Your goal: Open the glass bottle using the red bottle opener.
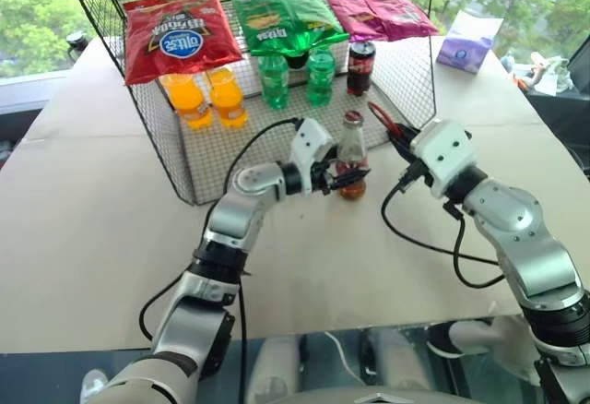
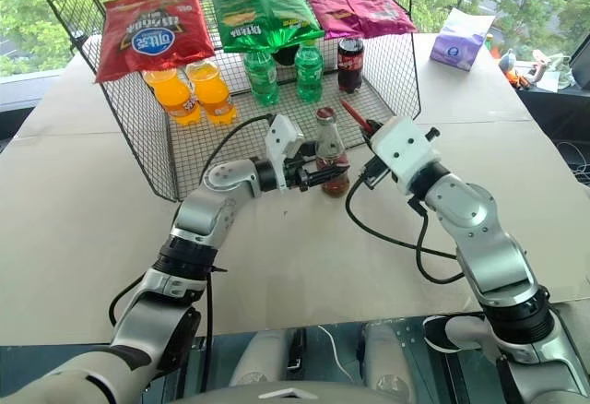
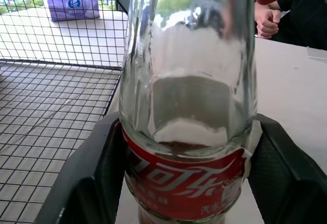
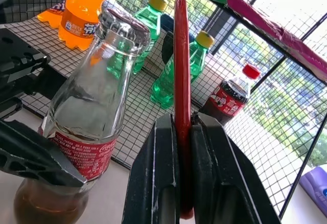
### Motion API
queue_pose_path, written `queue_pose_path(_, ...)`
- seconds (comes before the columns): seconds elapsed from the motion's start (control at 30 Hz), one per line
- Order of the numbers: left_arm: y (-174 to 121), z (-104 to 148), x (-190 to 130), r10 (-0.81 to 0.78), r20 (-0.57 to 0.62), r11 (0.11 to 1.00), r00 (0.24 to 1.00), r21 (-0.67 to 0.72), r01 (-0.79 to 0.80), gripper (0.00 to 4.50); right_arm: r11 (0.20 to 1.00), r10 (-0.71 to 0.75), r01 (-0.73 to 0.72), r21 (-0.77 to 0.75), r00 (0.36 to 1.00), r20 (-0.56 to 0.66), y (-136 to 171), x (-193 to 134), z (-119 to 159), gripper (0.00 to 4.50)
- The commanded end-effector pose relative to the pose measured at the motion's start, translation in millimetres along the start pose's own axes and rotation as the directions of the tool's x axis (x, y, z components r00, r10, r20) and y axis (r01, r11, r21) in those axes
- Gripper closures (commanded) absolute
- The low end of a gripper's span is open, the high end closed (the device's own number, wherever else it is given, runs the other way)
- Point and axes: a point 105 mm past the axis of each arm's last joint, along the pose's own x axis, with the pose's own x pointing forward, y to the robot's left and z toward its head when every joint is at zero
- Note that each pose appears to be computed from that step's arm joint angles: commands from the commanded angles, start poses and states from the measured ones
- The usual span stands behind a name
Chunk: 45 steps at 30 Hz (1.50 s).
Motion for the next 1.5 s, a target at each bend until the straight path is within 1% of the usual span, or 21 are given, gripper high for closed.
queue_pose_path(0.03,-2,30,0,-0.009,0.096,0.998,0.995,0.065,0.003,0.07,0.998,-0.029,0.032,-0.050,0.998,0.053,-10,-1,14,4.50)
queue_pose_path(0.27,-3,36,-3,-0.013,0.116,0.998,0.993,0.066,0.006,0.07,0.998,-0.028,0.031,-0.062,0.998,0.049,-10,-1,14,4.50)
queue_pose_path(0.6,-6,33,-3,-0.026,0.104,0.997,0.994,0.079,0.018,0.07,0.997,-0.028,0.031,-0.071,0.998,0.051,-11,-1,15,4.50)
queue_pose_path(0.7,-6,32,-3,-0.027,0.101,0.996,0.994,0.082,0.019,0.85,0.997,-0.027,0.031,-0.076,0.998,0.053,-11,-1,15,4.50)
queue_pose_path(0.8,-6,30,-4,-0.029,0.095,0.996,0.995,0.084,0.021,2.23,0.996,-0.030,0.035,-0.082,0.998,0.060,-11,-1,17,4.50)
queue_pose_path(1.13,-8,29,-3,-0.034,0.092,0.996,0.995,0.090,0.025,2.23,0.993,-0.032,0.040,-0.107,0.997,0.076,-5,0,16,4.50)
queue_pose_path(1.3,-7,29,-4,-0.028,0.097,0.996,0.995,0.086,0.020,2.23,0.984,-0.055,0.066,-0.166,0.996,0.071,5,0,6,4.50)
queue_pose_path(1.5,-6,30,-5,-0.026,0.098,0.996,0.995,0.083,0.018,2.23,0.964,-0.064,0.075,-0.254,0.997,0.050,24,0,-14,4.50)
